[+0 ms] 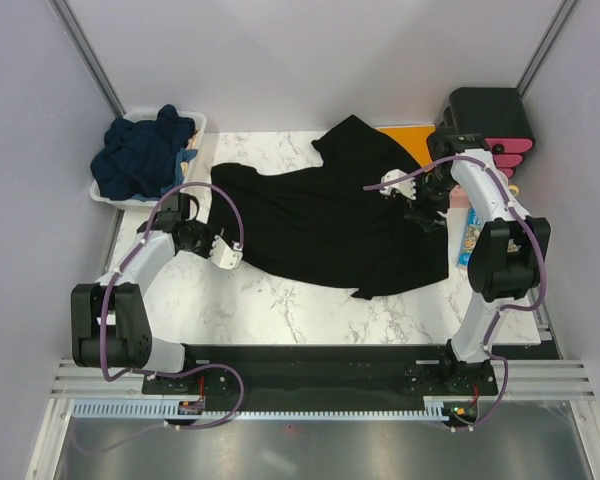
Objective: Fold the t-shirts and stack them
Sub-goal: Flatten the tshirt out
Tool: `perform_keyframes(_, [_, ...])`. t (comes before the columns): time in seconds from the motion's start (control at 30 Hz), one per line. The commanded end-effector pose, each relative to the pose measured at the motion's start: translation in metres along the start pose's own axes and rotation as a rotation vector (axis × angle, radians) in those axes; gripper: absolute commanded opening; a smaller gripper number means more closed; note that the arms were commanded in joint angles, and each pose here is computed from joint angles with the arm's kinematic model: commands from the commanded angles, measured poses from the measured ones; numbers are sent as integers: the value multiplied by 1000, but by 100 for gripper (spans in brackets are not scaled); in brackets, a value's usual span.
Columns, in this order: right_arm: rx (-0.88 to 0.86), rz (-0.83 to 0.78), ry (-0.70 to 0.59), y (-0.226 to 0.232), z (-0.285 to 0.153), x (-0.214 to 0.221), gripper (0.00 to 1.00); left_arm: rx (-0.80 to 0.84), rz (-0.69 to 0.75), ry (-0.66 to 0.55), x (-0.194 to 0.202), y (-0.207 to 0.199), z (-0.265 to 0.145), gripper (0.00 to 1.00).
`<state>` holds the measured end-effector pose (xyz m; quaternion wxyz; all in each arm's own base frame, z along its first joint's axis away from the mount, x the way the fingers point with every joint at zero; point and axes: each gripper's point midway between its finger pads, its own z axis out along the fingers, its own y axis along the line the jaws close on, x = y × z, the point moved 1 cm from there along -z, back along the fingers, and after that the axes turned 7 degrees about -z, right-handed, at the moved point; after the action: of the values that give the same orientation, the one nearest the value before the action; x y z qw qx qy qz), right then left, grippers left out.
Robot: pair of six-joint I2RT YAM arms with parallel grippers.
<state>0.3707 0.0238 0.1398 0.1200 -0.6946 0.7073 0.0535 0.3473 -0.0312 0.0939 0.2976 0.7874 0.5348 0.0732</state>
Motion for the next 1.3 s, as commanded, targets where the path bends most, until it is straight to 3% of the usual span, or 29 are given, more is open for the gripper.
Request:
perform_keyframes(0.0, [-142,-13,37,29,0,-1,74,26,154,16,-1,-6,-7,2])
perform_keyframes(0.37, [52,-54,52,-14,11,-13,76,178,103,65,15,-44,-11,2])
perform_keyframes(0.4, [63,-54,54,-16,11,-13,77,192,93,61,15,-46,-12,6])
perform_keyframes(0.43, [89,-58,57,-22,10,-13,77,180,75,65,16,-40,-15,20])
perform_keyframes(0.5, [128,-55,52,-30,7,-14,78,191,39,56,14,-39,-19,73])
perform_keyframes(0.63, [218,-41,44,-48,2,-18,79,140,-24,96,20,-15,-34,99])
perform_keyframes(0.7, [318,8,25,-67,-5,-22,78,72,-57,80,17,7,-42,100])
perform_keyframes(0.8, [444,109,-36,-95,-11,-32,74,-130,-189,26,11,73,-66,100])
perform_keyframes(0.83, [474,141,-49,-103,-12,-33,68,-218,-252,13,12,104,-79,100])
perform_keyframes(0.87, [490,171,-66,-110,-12,-35,55,-214,-287,-12,14,112,-71,99])
perform_keyframes(0.9, [514,195,-78,-125,-9,-37,23,-219,-307,-25,16,120,-67,74])
perform_keyframes(0.93, [531,274,-96,-133,-7,-38,6,-248,-324,-35,17,138,-71,39])
perform_keyframes(0.97, [546,309,-96,-142,-5,-37,0,-236,-354,-30,27,143,-53,11])
perform_keyframes(1.0, [558,331,-104,-158,0,-39,0,-258,-372,-35,26,157,-52,2])
perform_keyframes(1.27, [593,493,-202,-218,44,-47,0,-185,-403,-43,24,185,30,2])
